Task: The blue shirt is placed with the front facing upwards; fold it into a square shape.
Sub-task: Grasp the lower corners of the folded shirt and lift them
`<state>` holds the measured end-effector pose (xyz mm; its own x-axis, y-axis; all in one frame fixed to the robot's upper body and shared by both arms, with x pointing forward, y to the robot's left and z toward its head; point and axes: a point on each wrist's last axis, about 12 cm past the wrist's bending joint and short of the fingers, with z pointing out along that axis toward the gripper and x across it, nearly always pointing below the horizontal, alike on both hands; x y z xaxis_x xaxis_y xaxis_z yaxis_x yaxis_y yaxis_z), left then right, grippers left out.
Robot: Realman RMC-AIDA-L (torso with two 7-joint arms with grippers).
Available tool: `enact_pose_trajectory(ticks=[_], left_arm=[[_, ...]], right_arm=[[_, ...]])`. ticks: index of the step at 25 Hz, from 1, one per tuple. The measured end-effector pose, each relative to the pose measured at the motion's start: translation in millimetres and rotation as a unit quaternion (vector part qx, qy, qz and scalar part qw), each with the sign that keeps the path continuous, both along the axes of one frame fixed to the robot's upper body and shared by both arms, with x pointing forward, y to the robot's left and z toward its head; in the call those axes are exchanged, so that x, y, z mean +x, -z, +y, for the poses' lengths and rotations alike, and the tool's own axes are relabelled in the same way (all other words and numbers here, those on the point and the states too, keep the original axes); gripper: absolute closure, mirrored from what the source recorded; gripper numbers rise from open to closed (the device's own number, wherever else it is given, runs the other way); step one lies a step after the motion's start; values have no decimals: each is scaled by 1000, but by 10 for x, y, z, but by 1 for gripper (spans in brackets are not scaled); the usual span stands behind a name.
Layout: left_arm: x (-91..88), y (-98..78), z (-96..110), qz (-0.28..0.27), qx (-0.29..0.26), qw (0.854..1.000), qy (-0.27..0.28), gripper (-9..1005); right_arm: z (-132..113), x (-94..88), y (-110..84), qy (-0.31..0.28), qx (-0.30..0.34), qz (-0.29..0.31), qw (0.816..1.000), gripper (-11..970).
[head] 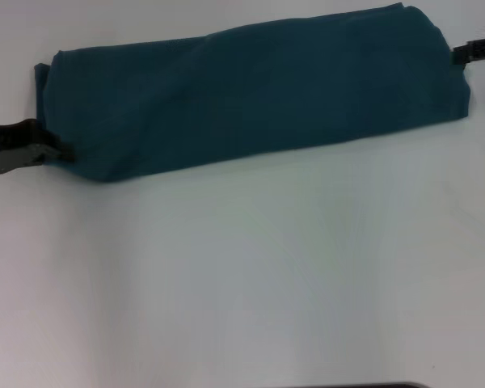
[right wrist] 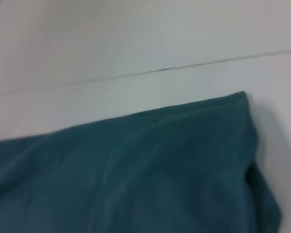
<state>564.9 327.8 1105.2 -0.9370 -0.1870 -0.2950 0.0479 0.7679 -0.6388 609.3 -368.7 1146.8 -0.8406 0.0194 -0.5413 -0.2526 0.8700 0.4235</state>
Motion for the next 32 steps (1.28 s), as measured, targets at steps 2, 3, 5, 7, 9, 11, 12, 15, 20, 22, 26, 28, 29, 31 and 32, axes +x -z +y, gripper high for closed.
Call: enact_pose_trajectory(ticks=[2,3,5,7,9,11,12,15,20,22,26,28,29,31,32], left_arm=[[10,-6,-26,-2,0,1000,3,983],[16,-10,-43,-2,-1,1000,6,983],[26,-19,-59,-4,-1,1000,8,984],[37,-26,-73,-6,-2,1000,9,984],[47,-32,-83,-7,-2,1000,9,984],[55,-37,-93,-9,-3,1000,9,984],[60,-39,-100,-10,-4,1000,10,983],[67,-37,-126,-10,-5,1000,12,983],[85,-46,-154,-13,-7,1000,13,984],[88,-47,-161,-13,-7,1000,13,983],[98,-51,-185,-14,-7,1000,16,982],[104,-58,-190,-15,-8,1000,16,981],[107,-61,-193,-15,-9,1000,17,981],[110,-67,-200,-15,-9,1000,19,981],[110,-68,-201,-15,-9,1000,19,981]], right_arm=[[116,92,18,-10,-23,7,1000,45],[150,118,37,-11,-32,9,999,45],[208,144,100,-9,-43,15,999,45],[240,148,164,-7,-48,21,999,46],[257,133,212,-9,-48,30,998,46],[246,114,241,-6,-48,34,998,46],[240,106,254,-4,-48,35,998,46],[237,79,311,2,-49,35,998,46],[244,43,368,1,-50,41,998,47],[241,42,377,3,-48,38,998,47],[302,31,431,2,-42,37,998,47],[312,25,436,5,-37,35,999,48],[305,25,428,7,-34,32,999,48],[288,19,423,10,-33,31,999,48],[274,17,421,11,-35,33,999,48]])
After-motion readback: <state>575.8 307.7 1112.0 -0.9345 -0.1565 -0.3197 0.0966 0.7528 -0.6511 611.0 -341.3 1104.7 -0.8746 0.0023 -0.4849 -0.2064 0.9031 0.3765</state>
